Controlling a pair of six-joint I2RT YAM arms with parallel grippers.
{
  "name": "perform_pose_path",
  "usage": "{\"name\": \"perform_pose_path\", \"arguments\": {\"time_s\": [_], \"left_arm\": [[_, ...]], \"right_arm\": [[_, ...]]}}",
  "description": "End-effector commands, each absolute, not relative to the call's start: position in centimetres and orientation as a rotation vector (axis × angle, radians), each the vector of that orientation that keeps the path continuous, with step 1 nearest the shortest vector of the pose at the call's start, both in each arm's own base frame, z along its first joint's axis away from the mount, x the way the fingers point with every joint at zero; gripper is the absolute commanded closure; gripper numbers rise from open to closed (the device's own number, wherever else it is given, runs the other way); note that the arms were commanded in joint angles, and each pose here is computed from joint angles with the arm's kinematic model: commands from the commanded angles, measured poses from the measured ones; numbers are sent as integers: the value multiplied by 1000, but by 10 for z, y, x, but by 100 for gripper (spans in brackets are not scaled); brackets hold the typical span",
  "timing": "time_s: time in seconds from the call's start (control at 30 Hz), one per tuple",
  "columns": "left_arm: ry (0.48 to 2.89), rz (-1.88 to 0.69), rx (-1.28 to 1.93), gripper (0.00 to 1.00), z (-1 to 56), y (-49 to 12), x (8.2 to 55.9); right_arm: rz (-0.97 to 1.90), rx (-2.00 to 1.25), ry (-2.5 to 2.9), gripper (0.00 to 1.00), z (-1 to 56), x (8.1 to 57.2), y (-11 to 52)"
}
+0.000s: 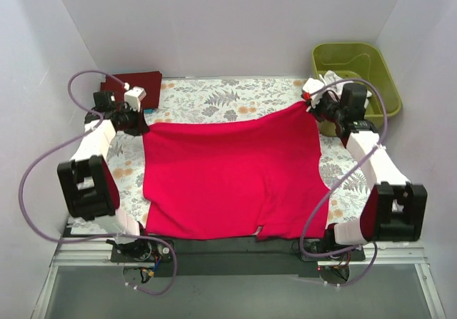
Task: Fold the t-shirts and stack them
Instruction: Flatten the tshirt out, then fold the tshirt
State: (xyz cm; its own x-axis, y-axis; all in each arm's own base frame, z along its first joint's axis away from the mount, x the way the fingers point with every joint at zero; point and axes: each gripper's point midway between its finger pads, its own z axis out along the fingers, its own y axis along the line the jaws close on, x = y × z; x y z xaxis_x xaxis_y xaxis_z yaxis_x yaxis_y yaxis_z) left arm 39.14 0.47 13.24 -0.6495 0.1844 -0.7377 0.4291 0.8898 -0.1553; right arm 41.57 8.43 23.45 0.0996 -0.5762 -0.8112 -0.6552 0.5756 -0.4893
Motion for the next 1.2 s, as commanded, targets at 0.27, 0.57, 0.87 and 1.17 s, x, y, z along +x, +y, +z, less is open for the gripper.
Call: {"name": "perform_pose_path", "arguments": {"time_s": [0.27,0.57,0.87,1.17], "left_arm": [[2215,-328,400,100,125,30,517],[2237,-349,431,100,100,24,531],[2217,-319,467,100,95,26,535],[2121,-320,569,100,108,25,522]], "right_arm": [[-10,-1085,1448,99,255,515,94],[4,-1077,1459,99,247,555,108],[2,-1100,1461,99,240,555,117],[-32,-1130,1448,99,248,522,111]]}}
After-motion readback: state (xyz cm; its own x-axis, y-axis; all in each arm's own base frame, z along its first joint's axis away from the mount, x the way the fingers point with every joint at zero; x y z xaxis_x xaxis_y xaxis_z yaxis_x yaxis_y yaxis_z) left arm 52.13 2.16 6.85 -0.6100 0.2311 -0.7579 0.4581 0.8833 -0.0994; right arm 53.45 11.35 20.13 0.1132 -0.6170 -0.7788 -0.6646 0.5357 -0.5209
